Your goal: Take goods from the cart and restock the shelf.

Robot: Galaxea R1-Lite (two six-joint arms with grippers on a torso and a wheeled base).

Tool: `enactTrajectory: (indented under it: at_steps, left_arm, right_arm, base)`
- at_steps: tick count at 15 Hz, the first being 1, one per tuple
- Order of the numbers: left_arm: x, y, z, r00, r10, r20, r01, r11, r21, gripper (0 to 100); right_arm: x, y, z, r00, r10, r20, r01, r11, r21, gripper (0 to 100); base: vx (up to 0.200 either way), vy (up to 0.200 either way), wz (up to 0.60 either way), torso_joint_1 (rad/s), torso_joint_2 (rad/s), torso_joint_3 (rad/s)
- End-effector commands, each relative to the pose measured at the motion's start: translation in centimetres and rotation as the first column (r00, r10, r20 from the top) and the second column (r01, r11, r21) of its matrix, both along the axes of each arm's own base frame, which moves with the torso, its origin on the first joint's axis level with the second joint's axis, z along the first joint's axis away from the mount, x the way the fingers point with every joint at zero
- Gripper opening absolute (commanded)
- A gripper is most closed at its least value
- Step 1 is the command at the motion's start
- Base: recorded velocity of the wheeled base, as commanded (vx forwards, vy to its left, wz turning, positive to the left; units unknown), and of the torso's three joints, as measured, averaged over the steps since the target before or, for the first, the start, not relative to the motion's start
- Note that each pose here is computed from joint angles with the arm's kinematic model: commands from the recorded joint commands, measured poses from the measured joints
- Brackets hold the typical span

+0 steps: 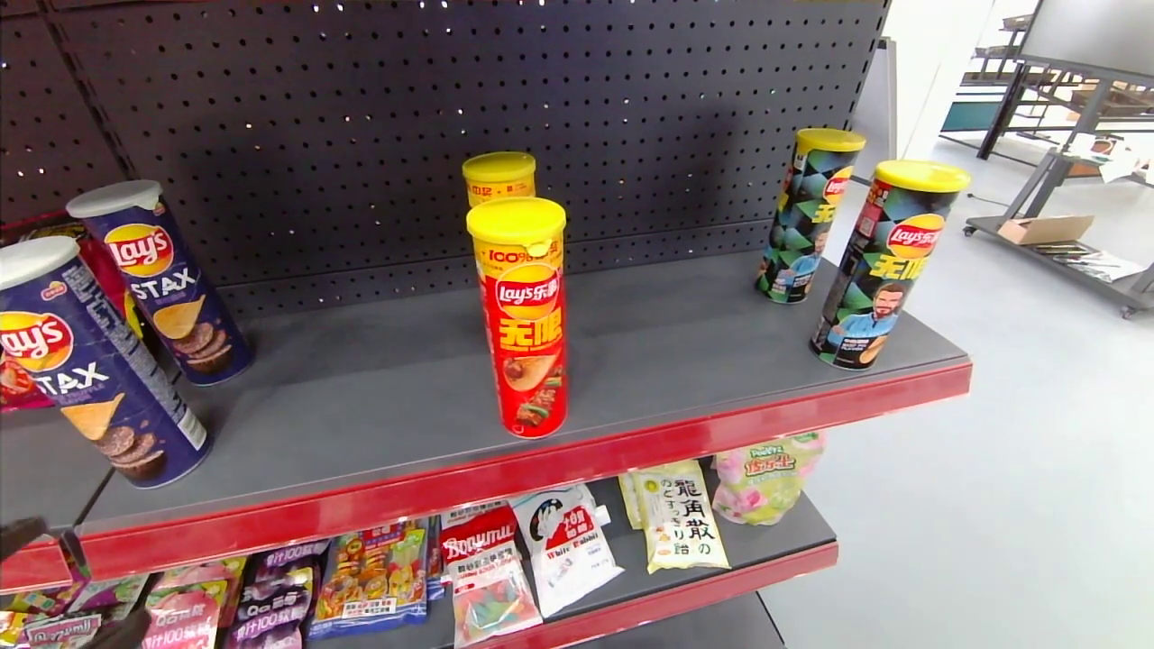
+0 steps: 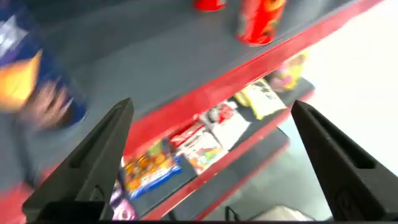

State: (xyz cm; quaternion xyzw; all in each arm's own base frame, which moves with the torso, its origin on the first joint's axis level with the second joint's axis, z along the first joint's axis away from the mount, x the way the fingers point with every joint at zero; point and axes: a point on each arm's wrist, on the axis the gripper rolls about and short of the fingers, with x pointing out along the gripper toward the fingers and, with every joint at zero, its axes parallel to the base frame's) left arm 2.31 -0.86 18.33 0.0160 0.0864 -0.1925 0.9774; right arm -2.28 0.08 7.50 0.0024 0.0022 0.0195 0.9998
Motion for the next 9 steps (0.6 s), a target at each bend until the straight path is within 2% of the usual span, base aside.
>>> enactTrajectory:
  at_steps: [1,2,3,4,5,9]
  left_arm:
    - [-4.7,0.4,-6.3,0.986,0.113,0.119,-0.110,0.993,-0.032,100]
    - [-5.1,0.6,-8.2,0.976,0.168,0.138,-0.166,0.986,-0.030,100]
    - [-4.8,0.7,-9.4,0.958,0.261,0.121,-0.259,0.965,-0.030,100]
    - [-4.7,0.8,-10.2,0.938,0.325,0.120,-0.319,0.945,-0.069,100]
    - [-4.6,0.7,-10.6,0.935,0.330,0.133,-0.319,0.943,-0.093,100]
    - [-4.5,0.7,-10.7,0.933,0.328,0.147,-0.318,0.944,-0.087,100]
  right_arm:
    - [0.0,0.0,0.0,1.000,0.001,-0.002,-0.001,1.000,-0.002,100]
    - [0.0,0.0,0.0,1.000,0.001,-0.002,-0.001,1.000,0.000,100]
    - [0.0,0.0,0.0,1.000,0.001,-0.002,-0.001,1.000,-0.002,100]
    - [0.0,0.0,0.0,1.000,0.001,-0.002,-0.001,1.000,-0.002,100]
    - [0.0,0.0,0.0,1.000,0.001,-0.002,-0.001,1.000,-0.002,100]
    - [0.0,0.0,0.0,1.000,0.010,0.000,-0.010,1.000,0.000,100]
  base:
    - [0.000,0.000,0.00,0.000,0.00,0.000]
    - [0.000,0.000,0.00,0.000,0.00,0.000]
    - [0.000,0.000,0.00,0.000,0.00,0.000]
    - [0.000,0.000,0.00,0.000,0.00,0.000]
    - [0.000,0.000,0.00,0.000,0.00,0.000]
    - [0.000,0.000,0.00,0.000,0.00,0.000]
